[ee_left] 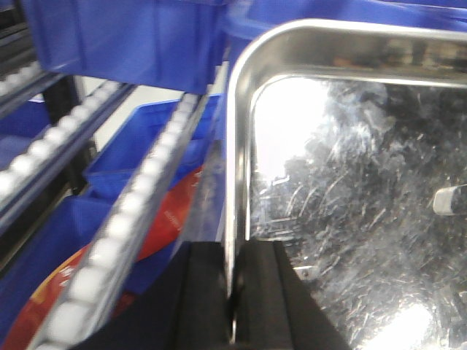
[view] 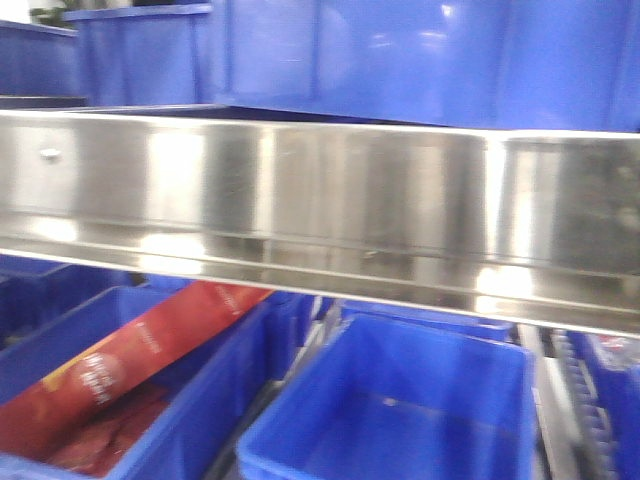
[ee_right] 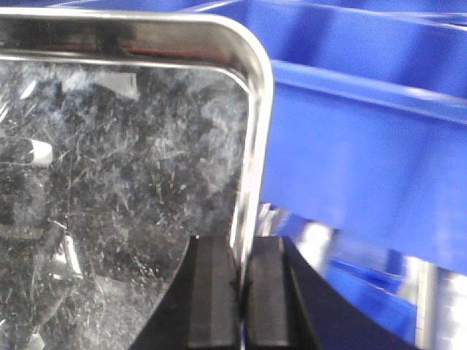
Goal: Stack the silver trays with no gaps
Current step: 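Drive the base away from the shelf holding the tray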
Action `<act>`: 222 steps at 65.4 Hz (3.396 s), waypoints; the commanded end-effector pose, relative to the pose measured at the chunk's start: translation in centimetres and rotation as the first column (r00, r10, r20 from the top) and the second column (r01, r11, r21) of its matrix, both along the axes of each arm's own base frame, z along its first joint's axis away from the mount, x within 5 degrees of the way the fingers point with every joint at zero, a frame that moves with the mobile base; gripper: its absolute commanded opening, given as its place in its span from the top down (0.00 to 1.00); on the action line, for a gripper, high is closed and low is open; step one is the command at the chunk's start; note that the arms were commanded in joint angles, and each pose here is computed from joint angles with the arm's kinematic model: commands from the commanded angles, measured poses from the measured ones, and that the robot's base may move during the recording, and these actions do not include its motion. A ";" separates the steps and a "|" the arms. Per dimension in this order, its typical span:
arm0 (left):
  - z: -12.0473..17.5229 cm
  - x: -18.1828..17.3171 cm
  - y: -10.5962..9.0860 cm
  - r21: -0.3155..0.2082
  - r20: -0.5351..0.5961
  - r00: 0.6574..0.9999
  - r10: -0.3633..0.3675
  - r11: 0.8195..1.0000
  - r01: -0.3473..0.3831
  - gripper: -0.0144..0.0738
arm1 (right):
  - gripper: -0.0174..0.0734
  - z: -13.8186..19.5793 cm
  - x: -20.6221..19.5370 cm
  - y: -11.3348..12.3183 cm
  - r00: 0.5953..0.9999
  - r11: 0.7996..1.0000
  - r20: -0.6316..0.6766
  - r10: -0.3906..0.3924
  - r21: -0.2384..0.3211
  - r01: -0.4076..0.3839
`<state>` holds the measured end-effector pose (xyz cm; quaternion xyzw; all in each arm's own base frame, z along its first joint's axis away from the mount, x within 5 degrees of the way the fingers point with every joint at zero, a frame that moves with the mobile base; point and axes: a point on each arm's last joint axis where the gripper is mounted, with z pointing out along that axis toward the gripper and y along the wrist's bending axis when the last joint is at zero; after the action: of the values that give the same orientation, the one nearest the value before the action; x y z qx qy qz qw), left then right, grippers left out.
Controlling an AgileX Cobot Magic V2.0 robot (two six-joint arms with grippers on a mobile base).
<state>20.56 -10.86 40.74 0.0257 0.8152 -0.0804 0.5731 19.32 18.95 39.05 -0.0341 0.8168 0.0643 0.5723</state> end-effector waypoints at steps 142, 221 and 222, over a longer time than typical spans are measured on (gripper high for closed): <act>0.5 -0.1 -0.2 -0.015 0.040 0.999 -0.030 0.999 0.030 0.85 | 0.89 1.8 -1.4 3.8 0.888 0.888 0.166 0.428 0.103 -0.447; 0.5 -0.1 -0.2 -0.015 0.040 0.999 -0.030 0.999 0.030 0.85 | 0.89 2.3 -2.2 4.9 0.808 0.803 0.218 0.548 0.133 -0.581; 0.5 -0.1 -0.2 -0.015 0.040 0.999 -0.030 0.999 0.030 0.85 | 0.89 2.3 -2.2 4.9 0.813 0.808 0.215 0.542 0.131 -0.574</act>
<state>20.38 -8.47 40.35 -0.0240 0.8343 0.0033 0.5508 18.66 21.38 40.79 -0.1479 0.7545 0.2152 0.6021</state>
